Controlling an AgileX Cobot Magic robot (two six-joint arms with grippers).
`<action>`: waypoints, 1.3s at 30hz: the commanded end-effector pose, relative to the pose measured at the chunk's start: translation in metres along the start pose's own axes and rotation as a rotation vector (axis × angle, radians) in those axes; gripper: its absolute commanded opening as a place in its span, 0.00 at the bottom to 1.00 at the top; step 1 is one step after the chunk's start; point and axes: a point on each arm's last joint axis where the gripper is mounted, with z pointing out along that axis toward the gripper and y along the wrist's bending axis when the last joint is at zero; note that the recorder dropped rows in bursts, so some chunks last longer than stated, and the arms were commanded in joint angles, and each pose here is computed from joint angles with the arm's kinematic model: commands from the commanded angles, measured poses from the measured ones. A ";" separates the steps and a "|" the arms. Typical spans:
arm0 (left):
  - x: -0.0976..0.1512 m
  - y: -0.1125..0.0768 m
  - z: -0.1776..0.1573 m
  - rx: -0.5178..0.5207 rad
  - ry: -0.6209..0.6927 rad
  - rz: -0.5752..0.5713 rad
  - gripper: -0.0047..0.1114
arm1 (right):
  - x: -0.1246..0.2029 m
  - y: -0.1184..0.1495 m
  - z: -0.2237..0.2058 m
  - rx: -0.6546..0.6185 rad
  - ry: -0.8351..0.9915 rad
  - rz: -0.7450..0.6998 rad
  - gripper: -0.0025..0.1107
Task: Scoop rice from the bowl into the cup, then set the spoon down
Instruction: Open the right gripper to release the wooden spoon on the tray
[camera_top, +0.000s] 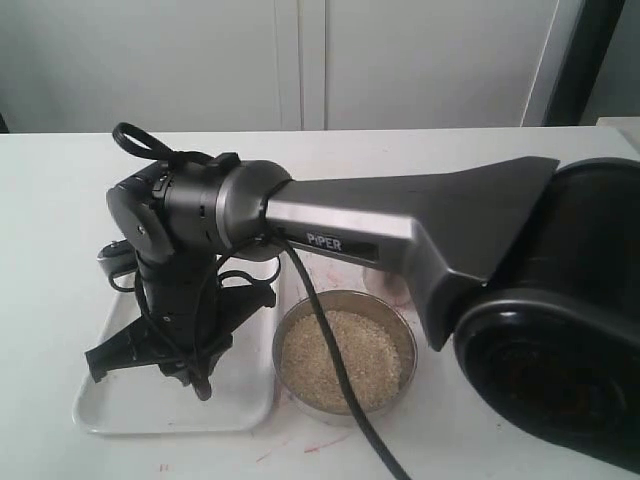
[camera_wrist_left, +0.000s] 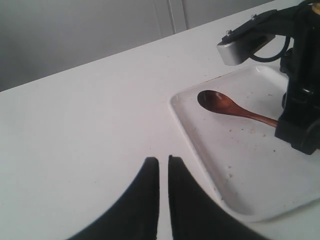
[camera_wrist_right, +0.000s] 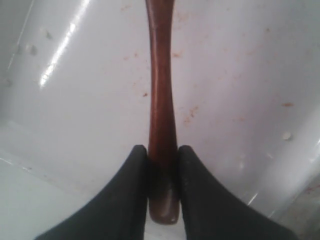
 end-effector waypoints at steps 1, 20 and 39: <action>-0.001 0.000 0.000 -0.002 -0.007 -0.005 0.16 | -0.002 -0.001 -0.004 0.004 -0.015 -0.008 0.02; -0.001 0.000 0.000 -0.002 -0.007 -0.005 0.16 | -0.001 -0.003 0.008 0.023 0.013 -0.011 0.03; -0.001 0.000 0.000 -0.002 -0.007 -0.005 0.16 | -0.003 -0.001 0.003 0.007 -0.008 -0.008 0.35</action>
